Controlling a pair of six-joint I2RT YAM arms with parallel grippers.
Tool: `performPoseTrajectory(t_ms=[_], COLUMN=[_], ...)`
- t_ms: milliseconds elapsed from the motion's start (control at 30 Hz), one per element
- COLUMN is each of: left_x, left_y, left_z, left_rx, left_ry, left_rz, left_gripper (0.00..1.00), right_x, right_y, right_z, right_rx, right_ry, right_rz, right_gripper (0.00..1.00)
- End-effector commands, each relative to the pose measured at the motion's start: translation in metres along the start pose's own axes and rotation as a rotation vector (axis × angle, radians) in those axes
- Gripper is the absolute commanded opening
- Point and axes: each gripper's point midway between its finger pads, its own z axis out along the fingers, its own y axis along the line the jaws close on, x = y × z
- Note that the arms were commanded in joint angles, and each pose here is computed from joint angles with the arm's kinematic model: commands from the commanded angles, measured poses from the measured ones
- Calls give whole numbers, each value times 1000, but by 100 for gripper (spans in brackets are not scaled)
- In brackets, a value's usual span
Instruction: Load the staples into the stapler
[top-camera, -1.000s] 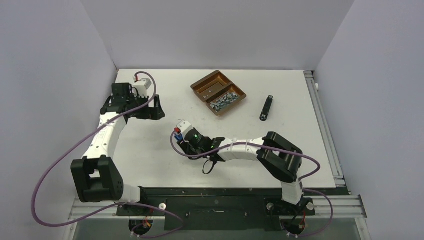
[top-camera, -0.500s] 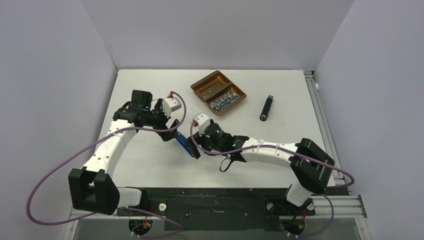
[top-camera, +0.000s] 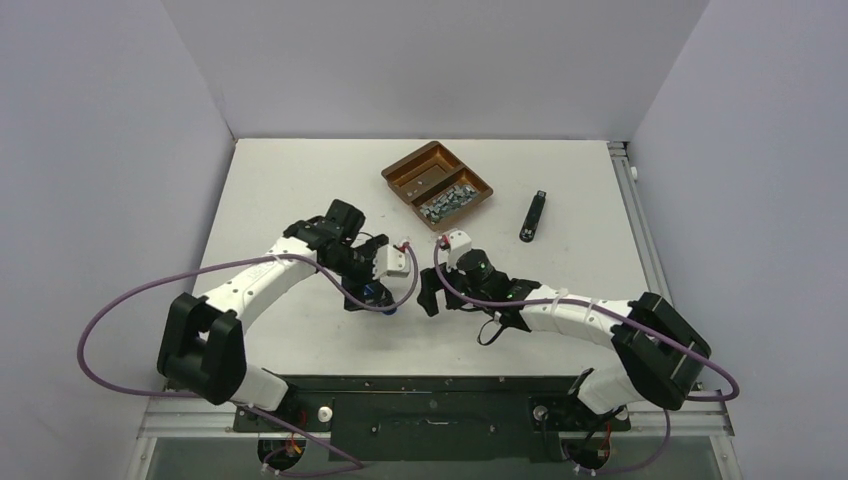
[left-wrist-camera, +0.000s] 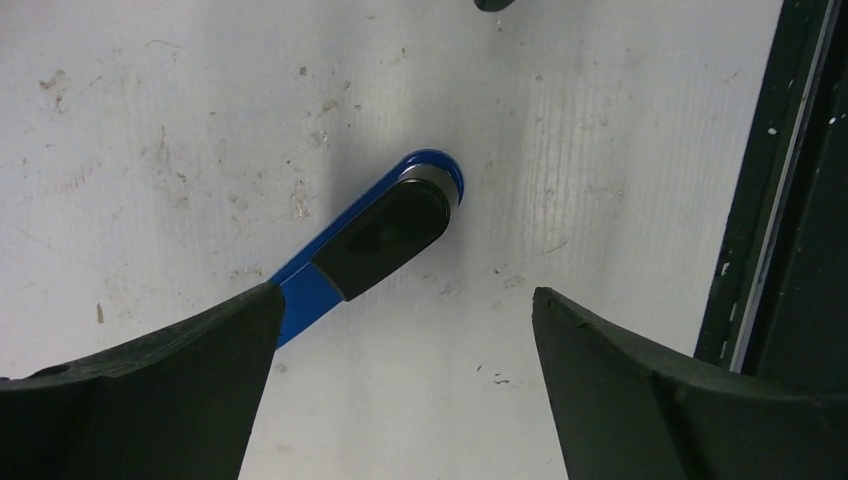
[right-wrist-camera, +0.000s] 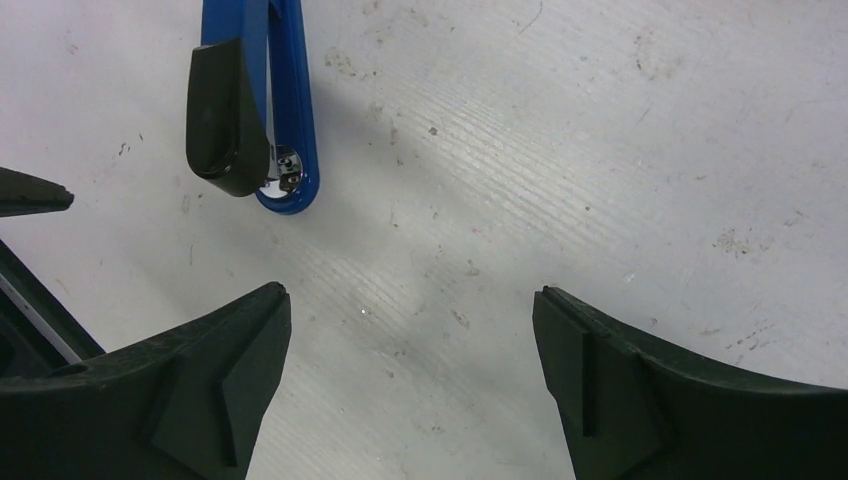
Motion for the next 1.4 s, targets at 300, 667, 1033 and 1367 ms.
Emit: performPoseTrajectory(t_ms=[300,667,1033,1367], left_x=[7,13,-47,-60], left_y=[19,-4,0,-18], left_z=[32,62,17,-1], left_rx=[67,167,46,-22], left_ry=[80,93,-42,-154], left_rz=[542,725,620,644], left_gripper=[79,28,7,6], right_x=[-7,-1,-2,-22], right_y=[5,7,38,58], right_z=[-6,-6,6,5], right_rx=[-68,-92,-262,-377], right_ry=[-82,-95,-54,-87], right_rz=[114,165,161,194], right_gripper=[88,86,85,82])
